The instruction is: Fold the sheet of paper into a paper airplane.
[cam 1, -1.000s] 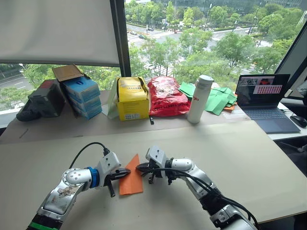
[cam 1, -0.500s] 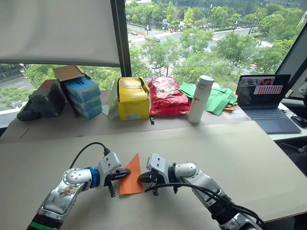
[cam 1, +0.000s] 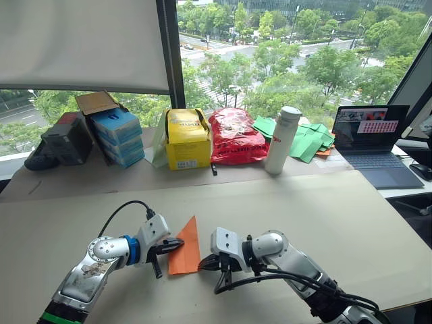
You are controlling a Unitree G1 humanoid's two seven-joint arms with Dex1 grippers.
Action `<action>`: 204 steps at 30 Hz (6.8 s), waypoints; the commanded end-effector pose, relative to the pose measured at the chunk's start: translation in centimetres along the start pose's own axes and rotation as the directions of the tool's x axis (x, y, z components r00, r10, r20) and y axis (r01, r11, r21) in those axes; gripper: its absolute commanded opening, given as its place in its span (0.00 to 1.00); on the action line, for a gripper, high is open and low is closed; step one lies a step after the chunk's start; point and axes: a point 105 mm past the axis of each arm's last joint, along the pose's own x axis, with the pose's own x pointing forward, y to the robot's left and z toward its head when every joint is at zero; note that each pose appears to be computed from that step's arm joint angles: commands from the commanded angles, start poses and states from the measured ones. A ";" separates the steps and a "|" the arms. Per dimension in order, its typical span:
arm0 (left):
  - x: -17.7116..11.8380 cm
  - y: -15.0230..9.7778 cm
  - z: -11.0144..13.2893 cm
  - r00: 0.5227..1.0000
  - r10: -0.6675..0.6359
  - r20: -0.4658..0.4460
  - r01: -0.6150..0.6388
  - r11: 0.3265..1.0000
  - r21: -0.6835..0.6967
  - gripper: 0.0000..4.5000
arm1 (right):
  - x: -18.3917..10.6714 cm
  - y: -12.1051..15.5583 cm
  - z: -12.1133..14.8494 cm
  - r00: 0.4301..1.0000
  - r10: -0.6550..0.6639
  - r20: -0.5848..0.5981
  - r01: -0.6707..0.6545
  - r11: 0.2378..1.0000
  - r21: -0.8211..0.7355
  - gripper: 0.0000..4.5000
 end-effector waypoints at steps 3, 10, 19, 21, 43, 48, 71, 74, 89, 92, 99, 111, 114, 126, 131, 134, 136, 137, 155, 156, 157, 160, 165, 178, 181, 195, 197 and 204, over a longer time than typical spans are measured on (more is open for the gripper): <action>-0.5 0.3 -0.9 0.999 0.005 -0.039 -0.007 0.999 -0.050 0.01 | -1.3 -0.2 0.9 0.997 -0.040 0.065 0.037 0.998 0.052 0.00; -3.7 3.2 2.3 0.999 0.033 0.034 -0.033 0.999 0.006 0.01 | -5.3 -0.9 5.2 0.954 -0.169 0.249 0.135 0.980 0.147 0.00; -4.3 5.0 3.5 0.997 -0.079 -0.028 0.083 0.901 0.426 0.50 | -6.3 -0.5 5.3 0.924 -0.295 0.243 0.239 0.943 0.233 0.00; -3.6 5.2 4.1 0.993 -0.115 -0.035 0.113 0.804 0.583 0.65 | -6.4 -0.8 4.9 0.917 -0.328 0.227 0.272 0.931 0.245 0.00; 0.8 3.7 4.2 0.909 -0.380 -0.171 0.316 0.362 0.877 0.32 | -7.0 -1.4 4.4 0.876 -0.438 0.201 0.372 0.880 0.297 0.00; 0.7 3.9 3.2 0.914 -0.357 -0.191 0.331 0.388 0.860 0.00 | -7.1 -1.7 4.3 0.867 -0.458 0.194 0.394 0.871 0.295 0.00; -0.1 1.5 3.0 0.991 -0.024 -0.133 0.075 0.919 0.388 0.33 | -8.2 -2.7 3.7 0.839 -0.524 0.147 0.485 0.842 0.237 0.00; -1.0 1.6 3.6 0.995 -0.046 -0.084 0.074 0.930 0.360 0.56 | -8.2 -2.8 3.6 0.836 -0.529 0.144 0.492 0.840 0.229 0.00; -7.0 2.0 1.8 0.993 0.022 0.119 -0.017 0.999 -0.036 0.57 | -5.0 0.2 4.4 0.898 -0.384 0.217 0.384 0.922 0.041 0.99; -6.5 1.9 2.7 0.981 0.049 0.188 -0.036 0.996 -0.076 0.57 | -4.4 -0.3 3.6 0.886 -0.421 0.197 0.432 0.902 -0.019 0.99; -6.9 0.8 3.1 0.975 0.043 0.219 -0.012 0.990 -0.141 0.57 | -4.0 -1.5 2.6 0.848 -0.500 0.178 0.515 0.856 -0.050 0.87; -7.1 1.3 2.9 0.974 0.057 0.221 -0.025 0.989 -0.143 0.57 | -3.2 -1.8 2.4 0.872 -0.453 0.188 0.474 0.876 -0.088 0.01; -7.1 1.3 2.9 0.973 0.057 0.226 -0.026 0.990 -0.139 0.57 | -3.1 -1.7 2.2 0.890 -0.413 0.195 0.442 0.887 -0.138 0.01; -7.8 2.5 3.5 0.968 -0.045 0.246 0.078 0.989 -0.128 0.15 | -4.3 -1.0 2.3 0.982 -0.057 0.183 0.139 0.868 -0.477 0.00; -7.2 1.7 3.0 0.974 -0.140 0.177 0.153 0.986 -0.061 0.01 | -4.3 -2.2 2.4 0.988 -0.004 0.155 0.091 0.824 -0.559 0.00; -6.6 1.1 2.7 0.972 -0.173 0.160 0.181 0.983 -0.037 0.01 | -4.2 -2.5 2.5 0.986 0.002 0.170 0.095 0.820 -0.565 0.00; -6.2 1.0 2.2 0.973 -0.183 0.141 0.188 0.982 -0.021 0.01 | -4.2 -2.4 2.5 0.985 0.010 0.171 0.090 0.817 -0.570 0.00; -5.9 0.9 2.0 0.973 -0.192 0.131 0.195 0.981 -0.009 0.01 | -4.2 -2.4 2.5 0.985 0.016 0.173 0.087 0.815 -0.573 0.00; -2.8 0.2 2.3 0.954 -0.295 0.051 0.286 0.949 0.132 0.00 | -3.9 -3.1 2.3 0.984 -0.037 0.176 0.123 0.856 -0.501 0.58; -2.6 0.2 2.3 0.952 -0.303 0.041 0.294 0.945 0.146 0.00 | -3.9 -3.0 2.5 0.983 -0.042 0.180 0.129 0.855 -0.502 0.64; -2.4 0.1 2.5 0.949 -0.311 0.045 0.301 0.941 0.154 0.00 | -3.9 -2.9 2.6 0.982 -0.043 0.184 0.131 0.857 -0.499 0.64; -2.0 0.1 2.7 0.945 -0.327 0.023 0.317 0.930 0.187 0.00 | -3.8 -2.3 2.8 0.980 -0.049 0.193 0.139 0.862 -0.488 0.64; -1.3 -0.2 1.7 0.937 -0.347 -0.039 0.346 0.910 0.230 0.00 | -3.9 -1.3 3.6 0.974 -0.065 0.217 0.161 0.875 -0.458 0.64; -1.8 0.6 -0.3 0.942 -0.313 -0.124 0.335 0.905 0.262 0.00 | -3.8 0.1 3.6 0.980 -0.085 0.179 0.157 0.884 -0.440 0.64; -2.7 0.7 -0.5 0.947 -0.292 -0.130 0.316 0.916 0.246 0.00 | -3.8 0.4 3.4 0.984 -0.073 0.160 0.138 0.884 -0.447 0.64; -3.1 -0.6 -0.1 0.955 -0.270 -0.119 0.291 0.932 0.217 0.00 | -3.8 1.2 4.0 0.985 -0.036 0.171 0.106 0.899 -0.425 0.64; -3.1 -0.6 0.0 0.956 -0.269 -0.119 0.289 0.932 0.219 0.00 | -3.7 1.1 3.8 0.986 -0.039 0.164 0.107 0.898 -0.427 0.64; -2.9 0.0 0.0 0.957 -0.263 -0.123 0.286 0.929 0.234 0.00 | -3.1 0.7 3.3 0.987 -0.059 0.147 0.118 0.895 -0.431 0.64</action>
